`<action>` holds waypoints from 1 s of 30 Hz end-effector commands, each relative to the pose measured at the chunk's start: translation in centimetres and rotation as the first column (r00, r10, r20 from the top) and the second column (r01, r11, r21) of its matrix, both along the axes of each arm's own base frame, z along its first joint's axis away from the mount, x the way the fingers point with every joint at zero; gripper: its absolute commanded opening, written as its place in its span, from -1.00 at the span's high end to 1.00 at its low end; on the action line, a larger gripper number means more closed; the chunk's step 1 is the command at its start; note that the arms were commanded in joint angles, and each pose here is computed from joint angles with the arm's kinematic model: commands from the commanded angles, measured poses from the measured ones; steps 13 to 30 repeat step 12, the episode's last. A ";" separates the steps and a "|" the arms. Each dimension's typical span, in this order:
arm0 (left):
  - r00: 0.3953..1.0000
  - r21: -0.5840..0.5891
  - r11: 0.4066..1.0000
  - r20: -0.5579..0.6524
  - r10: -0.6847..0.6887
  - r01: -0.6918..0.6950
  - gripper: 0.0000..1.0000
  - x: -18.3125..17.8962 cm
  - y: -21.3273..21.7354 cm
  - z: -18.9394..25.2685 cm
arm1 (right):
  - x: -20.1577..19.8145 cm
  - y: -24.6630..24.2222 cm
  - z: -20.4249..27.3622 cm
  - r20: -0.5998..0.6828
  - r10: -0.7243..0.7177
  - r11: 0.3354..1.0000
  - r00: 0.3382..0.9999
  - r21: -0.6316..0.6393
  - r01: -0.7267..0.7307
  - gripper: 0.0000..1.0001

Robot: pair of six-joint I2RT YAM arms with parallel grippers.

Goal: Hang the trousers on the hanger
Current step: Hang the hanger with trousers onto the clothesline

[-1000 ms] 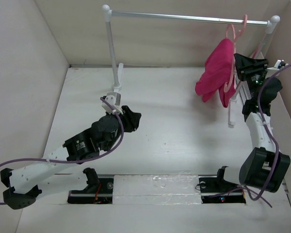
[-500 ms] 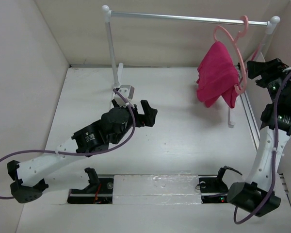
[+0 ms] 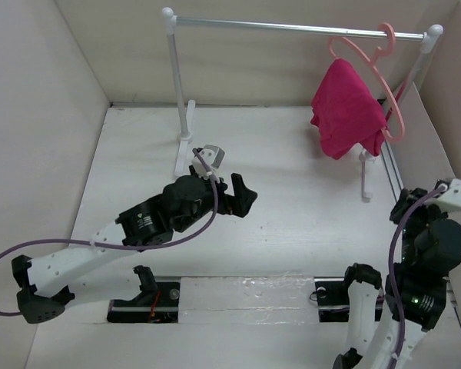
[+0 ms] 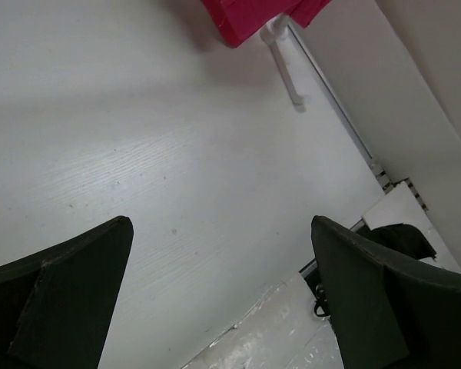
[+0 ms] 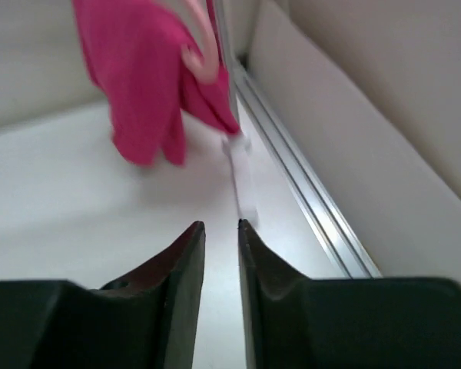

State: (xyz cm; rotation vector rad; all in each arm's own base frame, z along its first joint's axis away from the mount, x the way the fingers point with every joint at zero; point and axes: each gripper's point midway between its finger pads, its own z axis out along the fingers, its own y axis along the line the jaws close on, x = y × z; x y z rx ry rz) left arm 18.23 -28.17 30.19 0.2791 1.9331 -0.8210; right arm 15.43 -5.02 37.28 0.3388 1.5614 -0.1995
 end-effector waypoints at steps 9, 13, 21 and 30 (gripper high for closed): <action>0.999 -0.089 0.995 -0.022 -0.049 0.047 -0.98 -2.3 1.6 -0.1 | -1.8 0.4 -14.5 -0.407 0.036 0.995 0.913 0.097 0.004 -0.40; 0.998 -0.077 0.996 -0.027 -0.051 0.049 -0.98 -2.4 1.8 -0.4 | -0.8 0.7 -16.3 -0.434 0.070 0.987 0.898 0.162 0.001 -0.41; 0.998 -0.077 0.996 -0.027 -0.051 0.049 -0.98 -2.4 1.8 -0.4 | -0.8 0.7 -16.3 -0.434 0.070 0.987 0.898 0.162 0.001 -0.41; 0.998 -0.077 0.996 -0.027 -0.051 0.049 -0.98 -2.4 1.8 -0.4 | -0.8 0.7 -16.3 -0.434 0.070 0.987 0.898 0.162 0.001 -0.41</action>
